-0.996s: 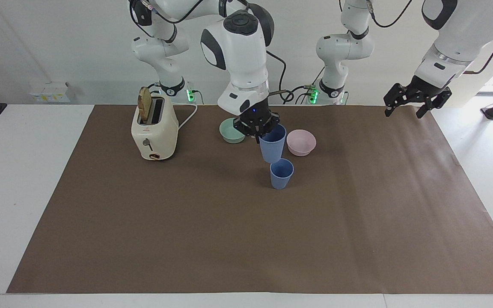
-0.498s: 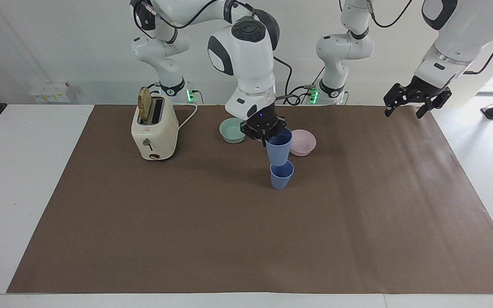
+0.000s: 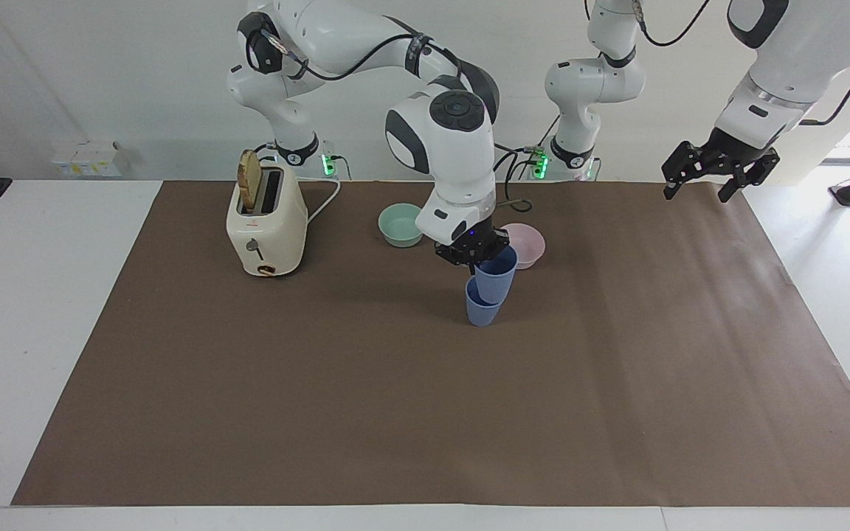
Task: Stack blue cups with both arms
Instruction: 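Lower the held cup into the center blue cup and open the right gripper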
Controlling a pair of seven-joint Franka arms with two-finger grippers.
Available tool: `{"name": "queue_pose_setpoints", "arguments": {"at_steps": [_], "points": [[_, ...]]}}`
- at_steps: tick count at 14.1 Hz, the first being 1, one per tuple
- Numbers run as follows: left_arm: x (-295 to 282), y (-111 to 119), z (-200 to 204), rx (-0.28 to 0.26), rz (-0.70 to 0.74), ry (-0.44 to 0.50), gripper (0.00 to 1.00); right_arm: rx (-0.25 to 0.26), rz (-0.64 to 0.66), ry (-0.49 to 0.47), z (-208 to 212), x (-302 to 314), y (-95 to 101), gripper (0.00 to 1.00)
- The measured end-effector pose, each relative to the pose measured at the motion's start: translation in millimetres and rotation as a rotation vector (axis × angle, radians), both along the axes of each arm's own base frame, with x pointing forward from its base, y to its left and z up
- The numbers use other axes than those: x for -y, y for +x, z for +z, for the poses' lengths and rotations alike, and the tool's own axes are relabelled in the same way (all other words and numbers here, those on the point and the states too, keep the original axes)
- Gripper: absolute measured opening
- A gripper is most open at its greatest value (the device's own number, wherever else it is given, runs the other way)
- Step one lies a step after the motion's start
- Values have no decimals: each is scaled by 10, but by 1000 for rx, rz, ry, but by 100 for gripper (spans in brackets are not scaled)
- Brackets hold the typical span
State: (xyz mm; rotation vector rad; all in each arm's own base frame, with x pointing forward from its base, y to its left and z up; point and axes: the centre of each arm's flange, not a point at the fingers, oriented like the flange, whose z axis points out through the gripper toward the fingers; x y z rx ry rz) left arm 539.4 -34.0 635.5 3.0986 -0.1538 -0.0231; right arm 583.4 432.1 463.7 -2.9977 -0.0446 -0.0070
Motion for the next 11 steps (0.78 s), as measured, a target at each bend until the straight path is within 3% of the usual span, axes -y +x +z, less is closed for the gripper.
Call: {"name": "queue_pose_setpoints", "arguments": {"at_steps": [5, 11], "points": [[0, 0, 0, 0, 0, 0, 100, -31, 3, -29, -13, 39, -35, 5], [0, -1, 1, 0, 0, 0, 100, -17, -15, -23, 88, 145, 19, 5]]}}
